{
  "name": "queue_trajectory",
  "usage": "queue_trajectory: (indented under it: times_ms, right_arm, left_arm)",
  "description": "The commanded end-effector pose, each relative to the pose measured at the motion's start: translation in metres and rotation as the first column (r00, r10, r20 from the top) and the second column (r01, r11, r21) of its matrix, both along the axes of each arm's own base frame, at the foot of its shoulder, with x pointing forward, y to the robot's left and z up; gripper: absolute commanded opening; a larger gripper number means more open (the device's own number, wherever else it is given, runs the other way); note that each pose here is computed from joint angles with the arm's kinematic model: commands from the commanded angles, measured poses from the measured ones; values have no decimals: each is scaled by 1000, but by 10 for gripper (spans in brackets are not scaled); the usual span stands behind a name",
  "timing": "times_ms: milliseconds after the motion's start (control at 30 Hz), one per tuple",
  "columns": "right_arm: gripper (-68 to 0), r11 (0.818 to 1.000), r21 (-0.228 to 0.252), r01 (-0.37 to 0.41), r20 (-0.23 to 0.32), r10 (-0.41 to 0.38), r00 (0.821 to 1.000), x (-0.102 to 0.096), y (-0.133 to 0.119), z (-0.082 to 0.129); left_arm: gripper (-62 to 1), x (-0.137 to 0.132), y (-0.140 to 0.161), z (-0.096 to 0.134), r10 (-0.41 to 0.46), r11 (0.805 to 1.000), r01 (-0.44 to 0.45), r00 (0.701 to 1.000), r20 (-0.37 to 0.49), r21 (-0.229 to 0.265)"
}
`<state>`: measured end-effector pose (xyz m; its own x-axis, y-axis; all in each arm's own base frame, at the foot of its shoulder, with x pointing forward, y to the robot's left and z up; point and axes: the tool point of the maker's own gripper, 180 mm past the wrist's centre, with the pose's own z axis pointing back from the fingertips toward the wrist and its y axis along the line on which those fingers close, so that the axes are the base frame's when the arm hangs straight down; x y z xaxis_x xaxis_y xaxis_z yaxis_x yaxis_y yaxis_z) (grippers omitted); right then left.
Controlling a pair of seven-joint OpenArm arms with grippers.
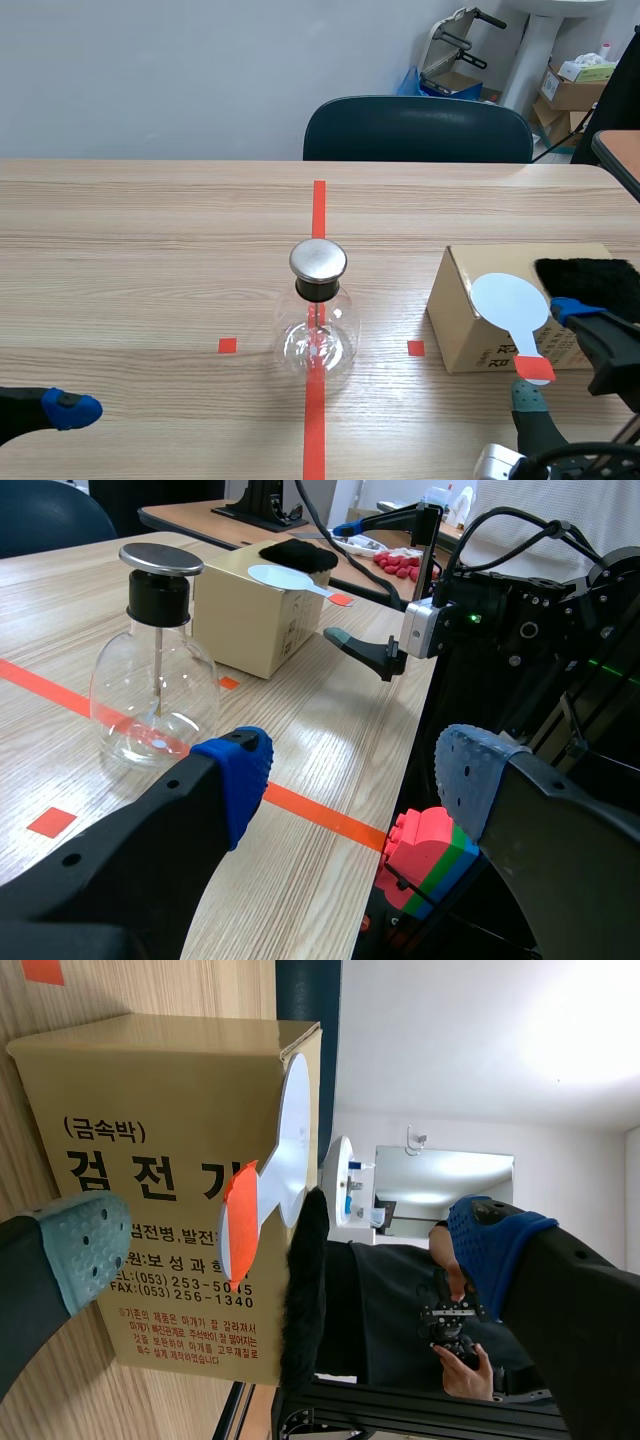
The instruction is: Do the electroscope experiment
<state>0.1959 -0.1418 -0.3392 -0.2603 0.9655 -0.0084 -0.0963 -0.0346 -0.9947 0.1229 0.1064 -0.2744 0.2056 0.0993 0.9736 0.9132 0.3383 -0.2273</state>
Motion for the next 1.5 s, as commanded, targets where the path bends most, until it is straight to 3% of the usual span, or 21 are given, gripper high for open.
queue_trajectory:
  times_ms: [0,1467]
  right_arm:
    - [4,1000,-16,-5,76,6,997,4,-2,16]
    - [4,1000,-15,-5,76,6,997,4,-2,16]
  left_arm:
    - [-232,1,-3,6,1,1000,-1,1000,7,-31]
    - [-234,3,-2,10,7,999,-6,1000,18,-45]
